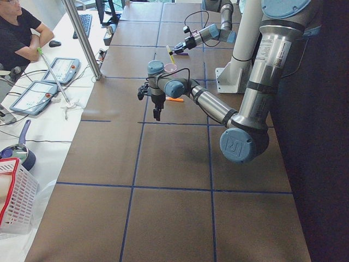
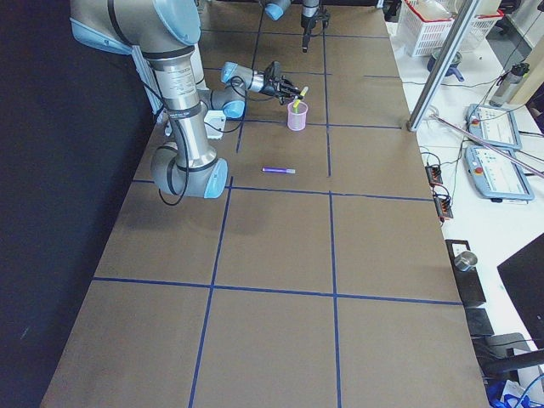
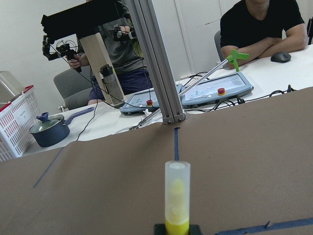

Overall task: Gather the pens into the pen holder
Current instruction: 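Carry the yellow highlighter over the pink cup with the right gripper and release it, then withdraw the right gripper while the left gripper moves down onto the orange highlighter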

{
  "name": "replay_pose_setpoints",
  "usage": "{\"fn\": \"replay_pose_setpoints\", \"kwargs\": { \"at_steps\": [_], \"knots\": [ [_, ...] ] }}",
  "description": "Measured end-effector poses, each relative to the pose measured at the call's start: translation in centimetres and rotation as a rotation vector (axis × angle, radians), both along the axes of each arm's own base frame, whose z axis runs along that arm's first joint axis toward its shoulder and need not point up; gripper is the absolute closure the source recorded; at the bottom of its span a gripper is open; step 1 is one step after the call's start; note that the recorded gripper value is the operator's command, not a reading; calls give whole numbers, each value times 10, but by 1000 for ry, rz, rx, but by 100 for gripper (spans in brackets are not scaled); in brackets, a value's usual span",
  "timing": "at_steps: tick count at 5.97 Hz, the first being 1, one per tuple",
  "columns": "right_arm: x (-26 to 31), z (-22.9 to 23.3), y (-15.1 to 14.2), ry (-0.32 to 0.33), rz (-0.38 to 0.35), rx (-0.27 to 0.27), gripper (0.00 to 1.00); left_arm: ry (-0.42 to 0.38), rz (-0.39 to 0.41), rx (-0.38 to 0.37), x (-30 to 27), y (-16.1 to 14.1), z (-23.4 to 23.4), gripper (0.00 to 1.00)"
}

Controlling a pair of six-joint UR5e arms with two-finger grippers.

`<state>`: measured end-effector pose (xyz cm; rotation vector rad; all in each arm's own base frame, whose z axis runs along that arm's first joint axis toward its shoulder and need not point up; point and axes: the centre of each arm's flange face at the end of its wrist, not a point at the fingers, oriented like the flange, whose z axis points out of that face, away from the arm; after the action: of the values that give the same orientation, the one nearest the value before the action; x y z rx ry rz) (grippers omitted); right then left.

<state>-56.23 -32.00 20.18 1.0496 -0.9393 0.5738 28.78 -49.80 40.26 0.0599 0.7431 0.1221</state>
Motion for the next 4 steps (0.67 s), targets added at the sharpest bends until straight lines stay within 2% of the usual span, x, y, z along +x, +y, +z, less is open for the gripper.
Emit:
{"fn": "replay_pose_setpoints", "kwargs": {
  "at_steps": [2, 4],
  "knots": [
    [-22, -3, -5, 19, -4, -5, 0, 4, 0, 4, -1, 1, -3, 1],
    [-2, -30, -1, 2, -99, 5, 0, 19, -2, 10, 4, 1, -14, 0]
  ]
}}
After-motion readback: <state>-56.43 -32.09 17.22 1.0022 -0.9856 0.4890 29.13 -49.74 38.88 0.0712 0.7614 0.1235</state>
